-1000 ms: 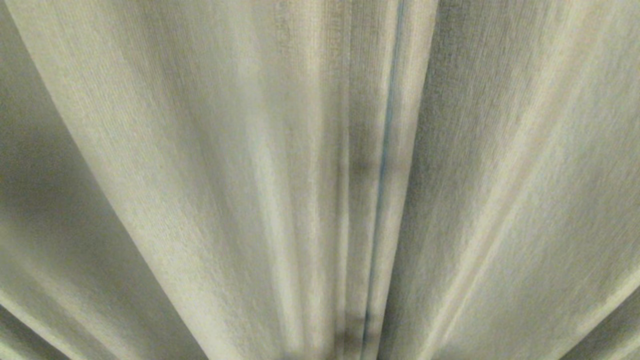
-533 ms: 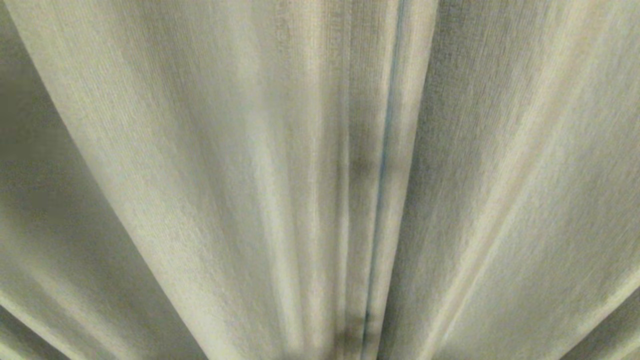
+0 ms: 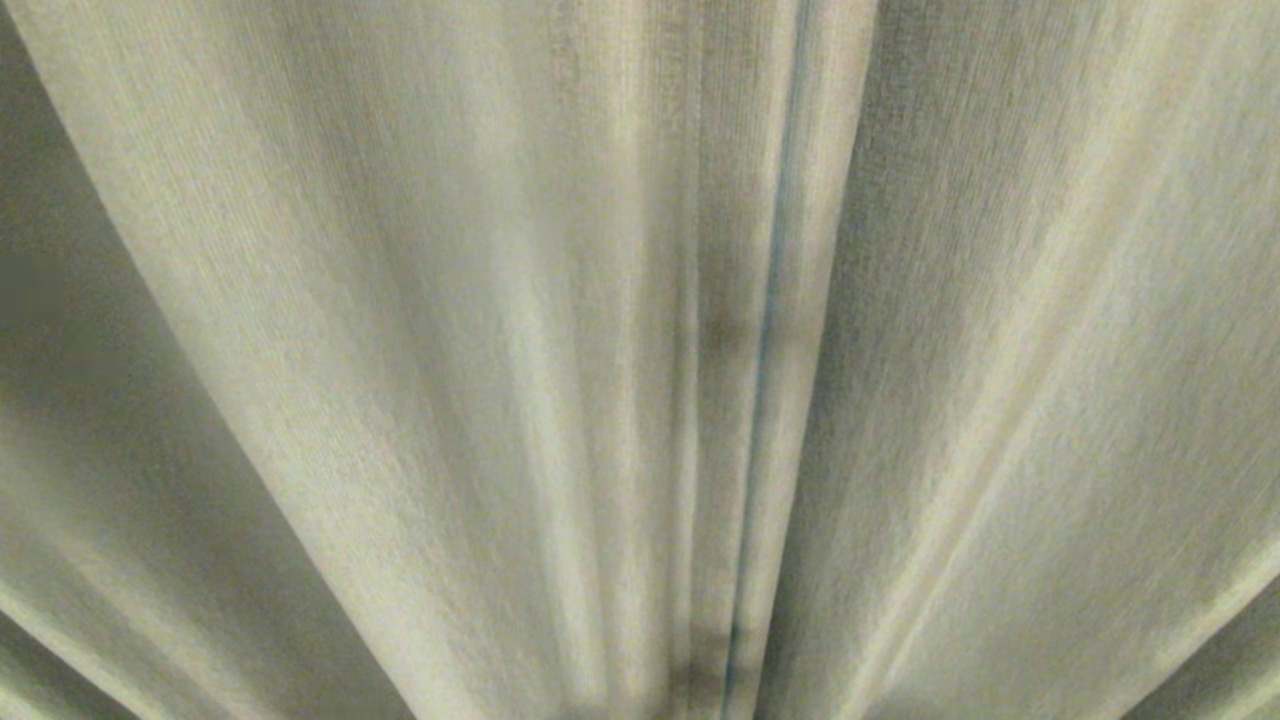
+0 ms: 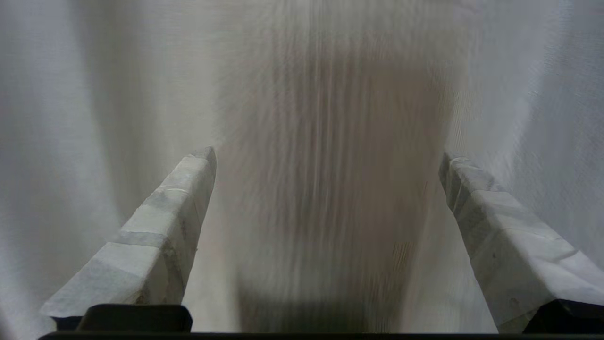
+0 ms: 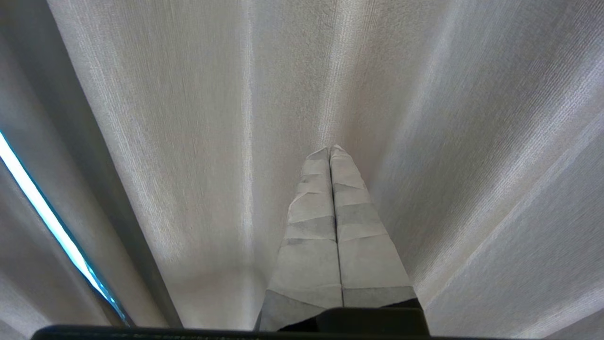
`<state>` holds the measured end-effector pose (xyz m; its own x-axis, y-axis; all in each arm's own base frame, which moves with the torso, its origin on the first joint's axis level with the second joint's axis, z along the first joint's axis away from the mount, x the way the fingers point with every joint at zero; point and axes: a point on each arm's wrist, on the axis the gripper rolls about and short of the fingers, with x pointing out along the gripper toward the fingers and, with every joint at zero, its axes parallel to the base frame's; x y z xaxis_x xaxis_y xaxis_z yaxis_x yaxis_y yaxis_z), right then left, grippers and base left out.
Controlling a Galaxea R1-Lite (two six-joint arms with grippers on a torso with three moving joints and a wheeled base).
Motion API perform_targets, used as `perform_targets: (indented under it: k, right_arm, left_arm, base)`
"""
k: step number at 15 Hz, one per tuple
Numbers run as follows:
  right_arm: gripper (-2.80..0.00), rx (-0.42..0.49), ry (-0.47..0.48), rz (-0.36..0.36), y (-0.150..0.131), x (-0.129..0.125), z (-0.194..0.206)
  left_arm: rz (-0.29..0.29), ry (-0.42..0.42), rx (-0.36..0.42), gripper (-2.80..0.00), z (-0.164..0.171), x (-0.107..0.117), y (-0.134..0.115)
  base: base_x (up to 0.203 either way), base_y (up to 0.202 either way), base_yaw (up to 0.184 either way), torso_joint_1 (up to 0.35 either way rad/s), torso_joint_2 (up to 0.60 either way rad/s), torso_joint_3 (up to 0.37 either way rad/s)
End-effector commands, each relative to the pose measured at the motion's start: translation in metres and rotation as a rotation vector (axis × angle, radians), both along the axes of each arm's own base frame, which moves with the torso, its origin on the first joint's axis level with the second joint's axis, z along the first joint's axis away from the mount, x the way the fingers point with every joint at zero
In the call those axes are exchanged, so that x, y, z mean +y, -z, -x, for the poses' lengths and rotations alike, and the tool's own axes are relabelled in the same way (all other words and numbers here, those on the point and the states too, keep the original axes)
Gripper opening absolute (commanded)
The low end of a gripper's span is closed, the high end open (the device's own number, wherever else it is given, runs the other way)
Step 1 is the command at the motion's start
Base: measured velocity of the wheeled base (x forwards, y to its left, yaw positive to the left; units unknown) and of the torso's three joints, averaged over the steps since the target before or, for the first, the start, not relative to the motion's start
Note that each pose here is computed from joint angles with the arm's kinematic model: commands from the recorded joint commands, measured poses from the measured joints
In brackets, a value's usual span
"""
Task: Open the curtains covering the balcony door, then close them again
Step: Pull the outer curtains open on both sides
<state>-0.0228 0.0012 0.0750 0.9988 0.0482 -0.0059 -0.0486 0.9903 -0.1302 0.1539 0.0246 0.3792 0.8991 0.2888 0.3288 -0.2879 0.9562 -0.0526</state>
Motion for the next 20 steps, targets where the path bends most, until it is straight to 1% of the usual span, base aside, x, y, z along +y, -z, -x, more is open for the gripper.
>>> perform_targets:
  k: [1, 3, 5, 6, 8, 9, 15, 20]
  right_arm:
    - [-2.80, -0.001, -0.001, 0.001, 0.000, 0.000, 0.000]
    - [-2.80, 0.000, -0.001, 0.001, 0.000, 0.000, 0.000]
    - [-2.80, 0.000, -0.001, 0.001, 0.000, 0.000, 0.000]
    - [-2.80, 0.000, -0.001, 0.001, 0.000, 0.000, 0.000]
    - [-2.80, 0.000, -0.001, 0.001, 0.000, 0.000, 0.000]
    - [-2.80, 0.000, -0.001, 0.001, 0.000, 0.000, 0.000]
    - [-2.80, 0.000, -0.001, 0.001, 0.000, 0.000, 0.000]
    - [-2.80, 0.000, -0.001, 0.001, 0.000, 0.000, 0.000]
  left_arm:
    - [0.019, 0.010, 0.020, 0.00, -0.030, 0.004, -0.002]
    - [0.031, 0.038, -0.008, 0.00, -0.053, 0.007, -0.008]
    - [0.028, 0.064, -0.051, 0.00, -0.075, 0.011, -0.015]
    - [0.021, 0.074, -0.071, 0.00, -0.084, 0.013, -0.019]
    - [0.016, 0.077, -0.084, 0.00, -0.094, 0.016, -0.023]
    - [0.016, 0.079, -0.085, -2.80, -0.095, 0.016, -0.023]
    - [0.006, 0.079, -0.096, -2.80, -0.089, 0.015, -0.026]
    - [-0.002, 0.077, -0.155, -2.80, -0.064, 0.012, -0.041]
  base:
    - [0.000, 0.000, 0.000, 0.000, 0.00, 0.000]
    - [0.000, 0.000, 0.000, 0.000, 0.00, 0.000]
    - [0.000, 0.000, 0.000, 0.000, 0.00, 0.000]
    - [0.000, 0.000, 0.000, 0.000, 0.00, 0.000]
    - [0.000, 0.000, 0.000, 0.000, 0.00, 0.000]
    - [0.000, 0.000, 0.000, 0.000, 0.00, 0.000]
    - [0.000, 0.000, 0.000, 0.000, 0.00, 0.000]
    - [0.000, 0.000, 0.000, 0.000, 0.00, 0.000]
